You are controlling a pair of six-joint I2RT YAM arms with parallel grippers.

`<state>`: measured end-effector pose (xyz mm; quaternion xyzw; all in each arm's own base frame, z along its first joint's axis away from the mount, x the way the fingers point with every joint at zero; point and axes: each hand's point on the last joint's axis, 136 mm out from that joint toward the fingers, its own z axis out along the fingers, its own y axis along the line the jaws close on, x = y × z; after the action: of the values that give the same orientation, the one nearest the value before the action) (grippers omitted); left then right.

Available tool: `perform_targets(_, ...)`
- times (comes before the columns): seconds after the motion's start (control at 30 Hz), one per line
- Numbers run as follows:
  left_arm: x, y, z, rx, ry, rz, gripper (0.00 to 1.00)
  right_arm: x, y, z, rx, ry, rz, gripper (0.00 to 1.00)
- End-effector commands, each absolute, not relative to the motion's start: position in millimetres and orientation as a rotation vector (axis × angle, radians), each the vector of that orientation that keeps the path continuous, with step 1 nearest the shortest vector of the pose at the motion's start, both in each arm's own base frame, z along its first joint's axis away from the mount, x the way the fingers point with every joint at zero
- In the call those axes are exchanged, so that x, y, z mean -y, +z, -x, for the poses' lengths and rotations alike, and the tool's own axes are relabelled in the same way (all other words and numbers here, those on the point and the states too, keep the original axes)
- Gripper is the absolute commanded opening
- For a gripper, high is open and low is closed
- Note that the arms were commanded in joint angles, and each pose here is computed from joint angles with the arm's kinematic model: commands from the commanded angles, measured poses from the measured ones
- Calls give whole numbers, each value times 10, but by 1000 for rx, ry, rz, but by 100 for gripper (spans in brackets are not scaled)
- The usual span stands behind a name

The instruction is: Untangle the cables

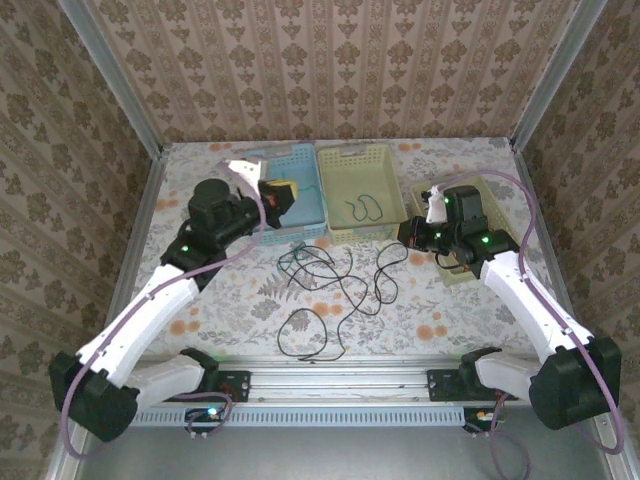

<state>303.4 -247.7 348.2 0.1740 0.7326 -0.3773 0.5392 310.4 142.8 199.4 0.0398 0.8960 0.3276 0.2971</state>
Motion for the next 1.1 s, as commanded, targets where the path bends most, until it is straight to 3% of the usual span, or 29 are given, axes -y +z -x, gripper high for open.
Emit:
perform_targets(0.0,2477,3788,-3237,-1653,-822,-375,0,-1375,2046,-3091,-2345,863,-101,5)
perform_targets(0.2,2537,3978,-3537,-1643,-724,-374,0,-1179,1978,-3014,-2333,840,-183,4)
perform_targets(0.5,2443,3587,-4150,-1729,-492,-200,0,-1025,1987,-2917,-2319,821,-223,4)
perform_targets(0.7,2674,3024,-4473,-1863,-414,-251,0,-1001,1942,-2893,-2339,812,-231,4)
perform_targets(0.93,3169,2090,-4642,-2162,-566,-315,0,-981,1921,-2895,-2365,793,-228,4)
perform_targets(1.07,3327,1869,-4727,-2223,-631,-301,0,-981,1896,-2915,-2376,790,-230,4)
